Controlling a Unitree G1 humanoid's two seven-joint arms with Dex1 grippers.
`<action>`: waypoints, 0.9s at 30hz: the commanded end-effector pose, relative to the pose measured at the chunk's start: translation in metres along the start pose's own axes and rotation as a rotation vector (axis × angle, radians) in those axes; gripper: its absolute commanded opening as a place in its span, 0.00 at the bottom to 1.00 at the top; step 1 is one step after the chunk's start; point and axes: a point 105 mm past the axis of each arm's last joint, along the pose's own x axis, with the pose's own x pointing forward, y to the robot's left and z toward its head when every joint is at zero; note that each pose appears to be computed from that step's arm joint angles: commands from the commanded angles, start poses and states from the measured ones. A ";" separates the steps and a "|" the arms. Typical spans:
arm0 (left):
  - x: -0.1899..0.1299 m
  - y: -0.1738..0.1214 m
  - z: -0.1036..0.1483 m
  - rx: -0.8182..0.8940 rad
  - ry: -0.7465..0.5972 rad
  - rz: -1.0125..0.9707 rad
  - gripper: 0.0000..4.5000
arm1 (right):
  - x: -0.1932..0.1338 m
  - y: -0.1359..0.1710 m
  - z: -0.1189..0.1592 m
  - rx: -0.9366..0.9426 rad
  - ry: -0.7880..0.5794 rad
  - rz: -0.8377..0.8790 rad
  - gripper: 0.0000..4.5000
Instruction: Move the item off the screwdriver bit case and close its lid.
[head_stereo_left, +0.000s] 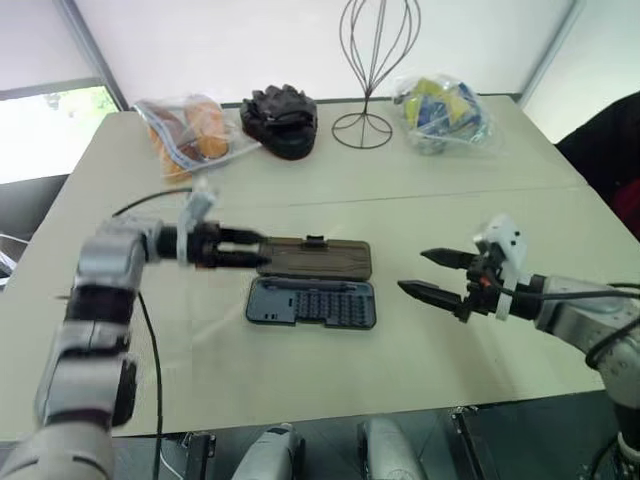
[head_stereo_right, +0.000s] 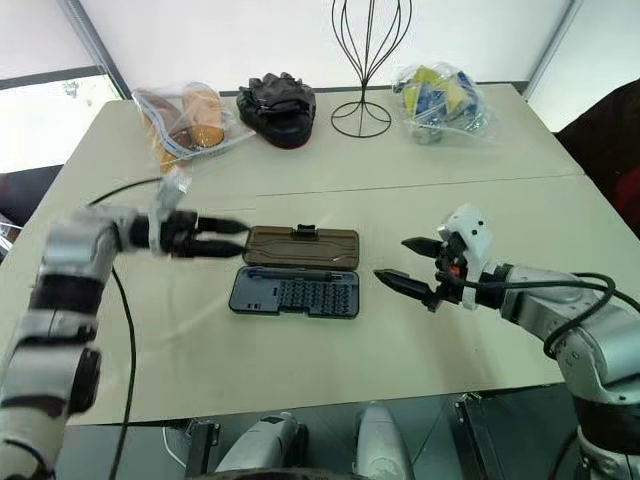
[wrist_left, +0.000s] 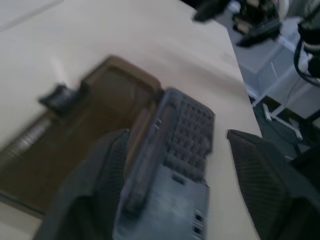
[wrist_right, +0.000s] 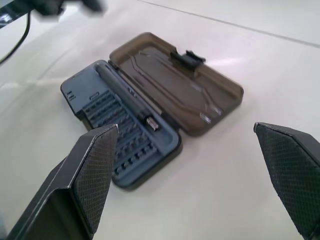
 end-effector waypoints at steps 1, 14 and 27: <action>0.002 -0.021 0.006 0.088 0.005 0.029 0.28 | 0.008 -0.009 0.016 -0.077 -0.027 0.006 1.00; 0.040 -0.005 -0.062 0.253 0.210 0.157 0.02 | 0.080 -0.051 0.013 -0.234 0.105 -0.074 1.00; 0.045 -0.004 -0.117 0.209 0.273 0.192 0.02 | 0.118 -0.072 -0.018 -0.182 0.327 -0.052 1.00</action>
